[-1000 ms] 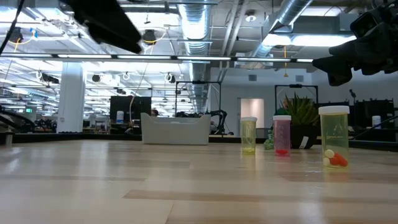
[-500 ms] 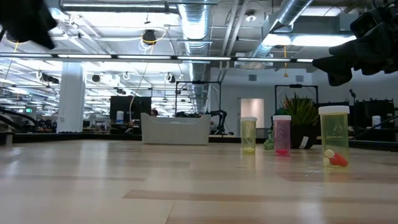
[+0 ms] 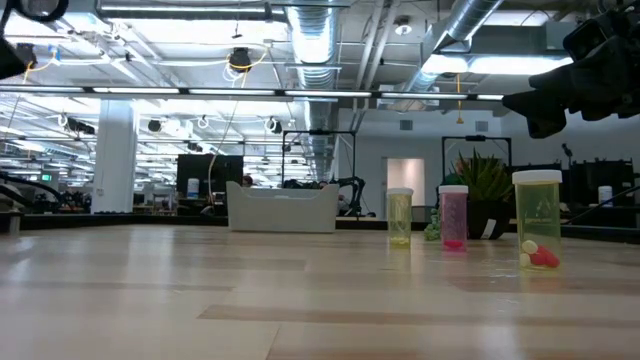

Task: Pick and place pill bottles into a basket
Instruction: Put the green pill bottle into the gray container

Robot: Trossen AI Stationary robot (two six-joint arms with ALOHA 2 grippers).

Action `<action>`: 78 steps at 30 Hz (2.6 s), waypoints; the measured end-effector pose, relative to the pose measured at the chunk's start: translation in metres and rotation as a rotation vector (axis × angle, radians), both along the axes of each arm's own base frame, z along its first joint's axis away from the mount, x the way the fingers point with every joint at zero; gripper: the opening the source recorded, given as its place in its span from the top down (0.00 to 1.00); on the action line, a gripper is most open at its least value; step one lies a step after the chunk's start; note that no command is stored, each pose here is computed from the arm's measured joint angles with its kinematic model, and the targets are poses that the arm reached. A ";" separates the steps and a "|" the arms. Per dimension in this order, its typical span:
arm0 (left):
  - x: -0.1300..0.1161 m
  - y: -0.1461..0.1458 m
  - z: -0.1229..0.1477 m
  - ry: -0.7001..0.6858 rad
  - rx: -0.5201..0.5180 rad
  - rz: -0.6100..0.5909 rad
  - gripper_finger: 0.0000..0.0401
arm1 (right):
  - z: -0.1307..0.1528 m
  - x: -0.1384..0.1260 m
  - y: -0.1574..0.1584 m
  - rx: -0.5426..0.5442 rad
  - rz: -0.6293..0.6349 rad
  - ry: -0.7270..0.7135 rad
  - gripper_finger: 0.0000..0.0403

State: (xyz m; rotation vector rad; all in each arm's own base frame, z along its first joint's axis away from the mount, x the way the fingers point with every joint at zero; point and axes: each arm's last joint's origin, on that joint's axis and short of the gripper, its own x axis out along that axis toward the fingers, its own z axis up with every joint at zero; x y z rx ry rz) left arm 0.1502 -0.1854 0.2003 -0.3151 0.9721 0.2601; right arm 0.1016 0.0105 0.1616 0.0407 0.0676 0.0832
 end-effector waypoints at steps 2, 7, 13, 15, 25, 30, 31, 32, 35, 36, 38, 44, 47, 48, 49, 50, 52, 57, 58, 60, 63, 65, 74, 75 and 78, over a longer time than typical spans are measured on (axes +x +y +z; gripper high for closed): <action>0.002 -0.002 -0.007 0.022 0.021 0.001 0.40 | 0.000 0.000 0.000 0.000 0.000 0.000 0.43; 0.004 -0.007 -0.021 0.081 0.030 0.026 0.40 | 0.000 0.000 0.000 0.000 0.000 0.000 0.43; 0.004 -0.006 -0.022 0.088 0.036 0.035 0.40 | 0.000 0.000 0.000 0.000 0.000 0.000 0.43; 0.003 -0.005 -0.022 0.097 0.048 0.038 0.40 | 0.000 0.000 0.000 0.000 0.000 0.000 0.43; 0.007 0.002 -0.022 0.100 0.090 0.070 0.40 | 0.000 0.000 0.000 0.000 0.000 0.000 0.43; 0.008 0.003 -0.022 0.107 0.085 0.078 0.40 | 0.000 0.000 0.000 0.000 0.000 0.000 0.43; 0.008 0.003 -0.022 0.110 0.081 0.077 0.40 | 0.000 0.000 0.000 0.000 0.000 0.000 0.43; 0.008 0.003 -0.022 0.111 0.078 0.078 0.40 | 0.000 0.000 0.000 0.000 0.000 0.000 0.43; 0.009 0.003 -0.022 0.106 0.059 0.097 0.40 | 0.000 0.000 0.000 0.000 0.000 0.000 0.43; 0.009 0.003 -0.022 0.105 0.053 0.107 0.40 | 0.000 0.000 0.000 0.000 0.000 0.000 0.43; 0.009 0.003 -0.023 0.111 0.038 0.121 0.40 | 0.000 0.000 0.000 0.000 0.000 0.000 0.43; 0.009 0.002 -0.023 0.110 0.023 0.141 0.40 | 0.000 0.000 0.000 0.000 0.000 0.000 0.43; 0.010 0.004 -0.022 0.109 0.011 0.166 0.40 | 0.000 0.000 0.000 0.000 0.000 0.000 0.43; 0.011 0.004 -0.022 0.108 0.010 0.169 0.40 | 0.000 0.000 0.000 0.000 0.000 0.000 0.43; 0.011 0.004 -0.022 0.107 0.007 0.171 0.40 | 0.000 0.000 0.000 0.000 0.000 0.000 0.43; 0.012 0.004 -0.022 0.107 0.004 0.175 0.40 | 0.000 0.000 0.000 0.000 0.000 0.000 0.43; 0.013 0.005 -0.023 0.118 -0.009 0.184 0.40 | 0.000 0.000 0.000 0.000 0.000 0.000 0.43; 0.014 0.005 -0.023 0.120 -0.024 0.187 0.40 | 0.000 0.000 0.000 0.000 0.000 0.000 0.43; 0.014 0.005 -0.023 0.122 -0.026 0.188 0.40 | 0.000 0.000 0.000 0.000 0.000 0.000 0.43; 0.014 0.005 -0.023 0.126 -0.036 0.198 0.40 | 0.000 0.000 0.000 0.000 0.000 0.000 0.43; 0.015 0.004 -0.025 0.132 -0.041 0.216 0.40 | 0.000 0.000 0.000 0.000 0.000 0.000 0.43; 0.016 0.002 -0.031 0.166 -0.038 0.229 0.40 | 0.000 0.000 0.000 0.000 0.000 0.000 0.43; 0.028 -0.005 -0.050 0.254 -0.013 0.213 0.40 | 0.000 0.000 0.000 0.000 0.000 0.000 0.43; 0.029 -0.006 -0.048 0.245 -0.007 0.213 0.40 | 0.000 0.000 0.000 0.000 0.000 0.000 0.43; 0.029 -0.006 -0.042 0.241 0.027 0.218 0.40 | 0.000 0.000 0.000 0.000 0.000 0.000 0.43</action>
